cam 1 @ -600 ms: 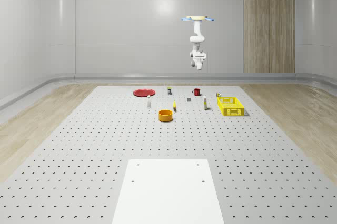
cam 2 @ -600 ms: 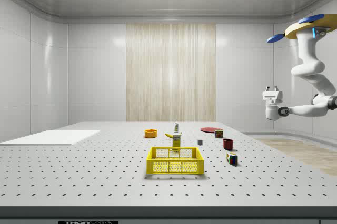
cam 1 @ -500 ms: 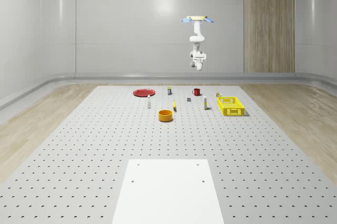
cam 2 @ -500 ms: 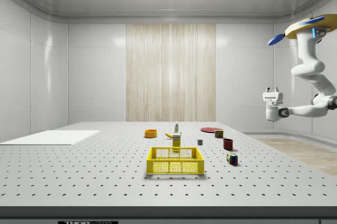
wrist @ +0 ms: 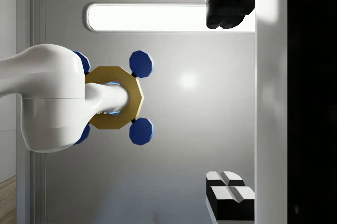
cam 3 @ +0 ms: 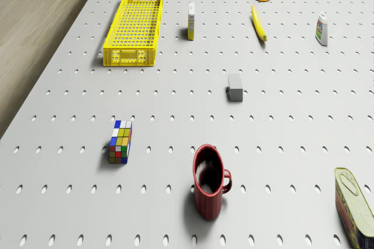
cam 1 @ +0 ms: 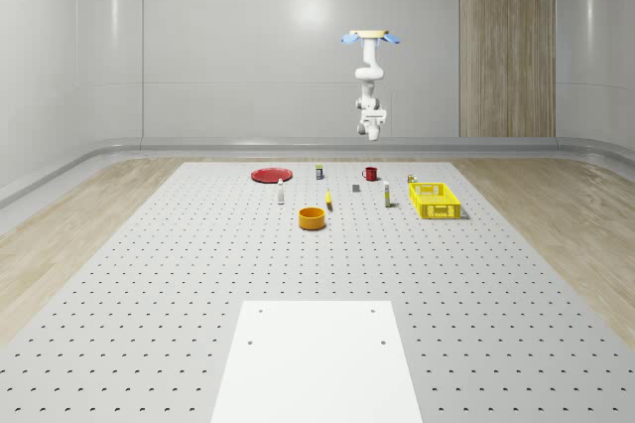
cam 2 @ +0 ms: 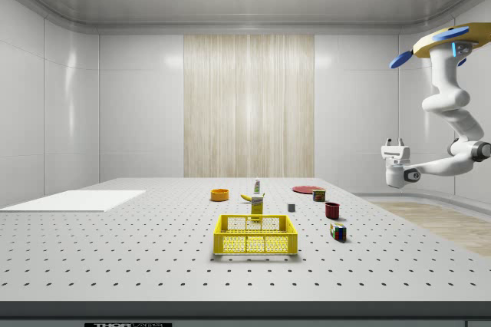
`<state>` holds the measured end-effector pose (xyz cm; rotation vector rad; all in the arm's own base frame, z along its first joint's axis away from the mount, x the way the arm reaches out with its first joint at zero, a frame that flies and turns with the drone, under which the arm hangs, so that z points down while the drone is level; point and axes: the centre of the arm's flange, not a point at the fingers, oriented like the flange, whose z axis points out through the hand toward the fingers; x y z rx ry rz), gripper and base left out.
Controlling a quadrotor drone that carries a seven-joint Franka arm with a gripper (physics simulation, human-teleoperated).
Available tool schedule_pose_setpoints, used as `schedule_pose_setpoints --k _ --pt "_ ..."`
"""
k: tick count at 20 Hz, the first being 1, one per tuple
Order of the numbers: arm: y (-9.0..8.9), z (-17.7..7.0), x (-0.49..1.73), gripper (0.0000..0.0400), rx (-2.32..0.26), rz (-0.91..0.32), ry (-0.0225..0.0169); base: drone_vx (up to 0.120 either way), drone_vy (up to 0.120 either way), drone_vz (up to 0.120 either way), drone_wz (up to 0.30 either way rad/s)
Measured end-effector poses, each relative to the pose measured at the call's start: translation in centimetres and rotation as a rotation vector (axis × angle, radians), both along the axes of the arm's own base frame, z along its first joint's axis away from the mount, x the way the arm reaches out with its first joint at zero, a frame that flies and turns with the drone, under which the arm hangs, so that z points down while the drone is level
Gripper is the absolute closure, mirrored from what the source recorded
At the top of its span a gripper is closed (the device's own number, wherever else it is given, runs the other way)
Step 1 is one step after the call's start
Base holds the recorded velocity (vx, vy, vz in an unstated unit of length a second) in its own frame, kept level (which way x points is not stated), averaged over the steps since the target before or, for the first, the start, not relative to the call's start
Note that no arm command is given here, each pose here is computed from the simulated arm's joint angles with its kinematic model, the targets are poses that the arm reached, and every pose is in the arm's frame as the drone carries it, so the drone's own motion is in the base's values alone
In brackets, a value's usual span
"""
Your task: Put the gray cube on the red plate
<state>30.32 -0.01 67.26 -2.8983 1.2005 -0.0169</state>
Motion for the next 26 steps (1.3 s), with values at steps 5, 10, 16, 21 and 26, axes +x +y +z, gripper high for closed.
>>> schedule_pose_setpoints --k 5,10,16,21,26 --pt "0.0 1.2 0.09 0.0 0.0 0.0 -0.0039 0.104 -0.12 0.0 0.0" --pt "0.0 1.7 0.1 0.0 0.0 0.0 -0.0077 0.12 -0.12 0.0 0.0" --pt "0.0 1.8 0.07 0.0 0.0 0.0 -0.0123 0.12 -0.12 0.0 0.0" --pt "0.0 1.9 0.04 0.0 -0.001 0.0 -0.0161 0.12 -0.12 0.0 0.0" --pt "0.0 1.9 0.0 0.0 -0.002 0.0 -0.0199 0.12 -0.12 0.0 0.0"
